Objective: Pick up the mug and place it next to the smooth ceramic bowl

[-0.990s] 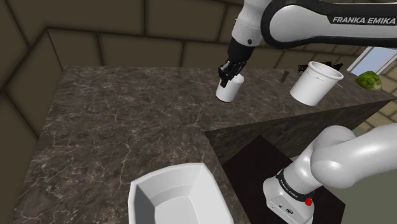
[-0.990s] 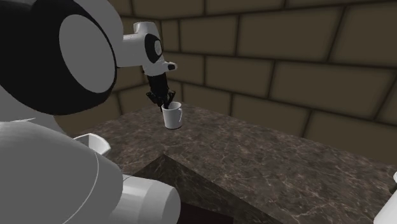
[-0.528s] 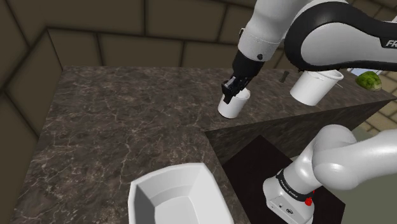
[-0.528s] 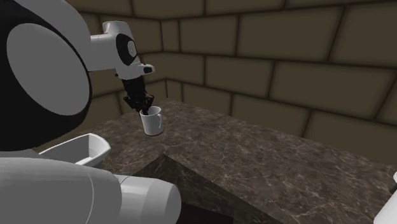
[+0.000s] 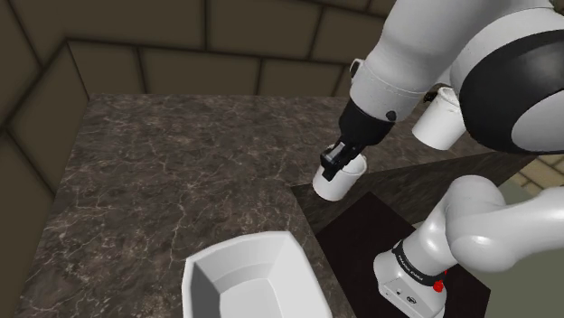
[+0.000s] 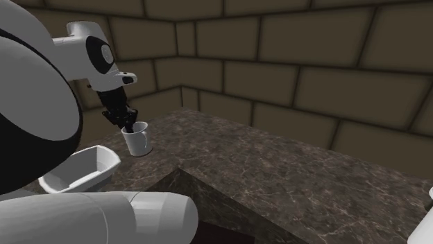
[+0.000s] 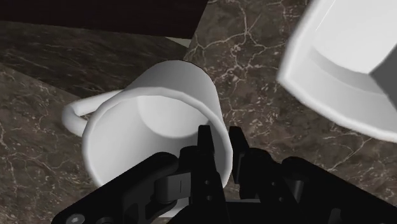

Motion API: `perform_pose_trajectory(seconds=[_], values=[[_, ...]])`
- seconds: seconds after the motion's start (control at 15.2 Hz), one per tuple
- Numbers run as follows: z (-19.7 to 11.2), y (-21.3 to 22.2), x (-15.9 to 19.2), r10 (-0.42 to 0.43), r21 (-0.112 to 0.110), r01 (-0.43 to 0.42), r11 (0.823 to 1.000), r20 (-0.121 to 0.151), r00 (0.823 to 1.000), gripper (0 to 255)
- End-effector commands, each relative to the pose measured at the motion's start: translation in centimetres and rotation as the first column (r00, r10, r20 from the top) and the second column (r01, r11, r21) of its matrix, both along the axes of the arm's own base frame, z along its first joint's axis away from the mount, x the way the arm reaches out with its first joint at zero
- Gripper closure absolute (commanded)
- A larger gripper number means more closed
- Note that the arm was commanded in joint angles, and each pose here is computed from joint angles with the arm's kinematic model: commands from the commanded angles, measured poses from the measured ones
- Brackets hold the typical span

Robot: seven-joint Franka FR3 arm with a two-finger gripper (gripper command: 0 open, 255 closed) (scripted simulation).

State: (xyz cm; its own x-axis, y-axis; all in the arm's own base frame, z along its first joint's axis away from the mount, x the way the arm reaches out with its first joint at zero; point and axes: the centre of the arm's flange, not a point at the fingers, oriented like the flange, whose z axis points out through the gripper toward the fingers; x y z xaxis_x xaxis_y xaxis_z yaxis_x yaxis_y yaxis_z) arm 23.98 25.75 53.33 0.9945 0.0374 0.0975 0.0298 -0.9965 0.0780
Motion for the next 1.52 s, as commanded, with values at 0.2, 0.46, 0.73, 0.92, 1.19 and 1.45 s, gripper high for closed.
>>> perform_pose_trajectory(seconds=[0.2, 0.46, 0.73, 0.92, 1.19, 1.45], values=[[-0.8, 2.6, -2.9, -0.001, 0.000, 0.001, 1.000, 0.000, 1.000, 255], [-3.0, 2.6, -2.9, -0.001, 0.000, 0.001, 1.000, 0.000, 1.000, 255], [-5.1, 2.6, -2.9, -0.001, 0.000, 0.001, 1.000, 0.000, 1.000, 255], [-6.7, 2.6, -2.9, -0.001, 0.000, 0.001, 1.000, 0.000, 1.000, 255], [-8.8, 2.6, -2.9, -0.001, 0.000, 0.001, 1.000, 0.000, 1.000, 255], [-10.9, 2.6, -2.9, -0.001, 0.000, 0.001, 1.000, 0.000, 1.000, 255]])
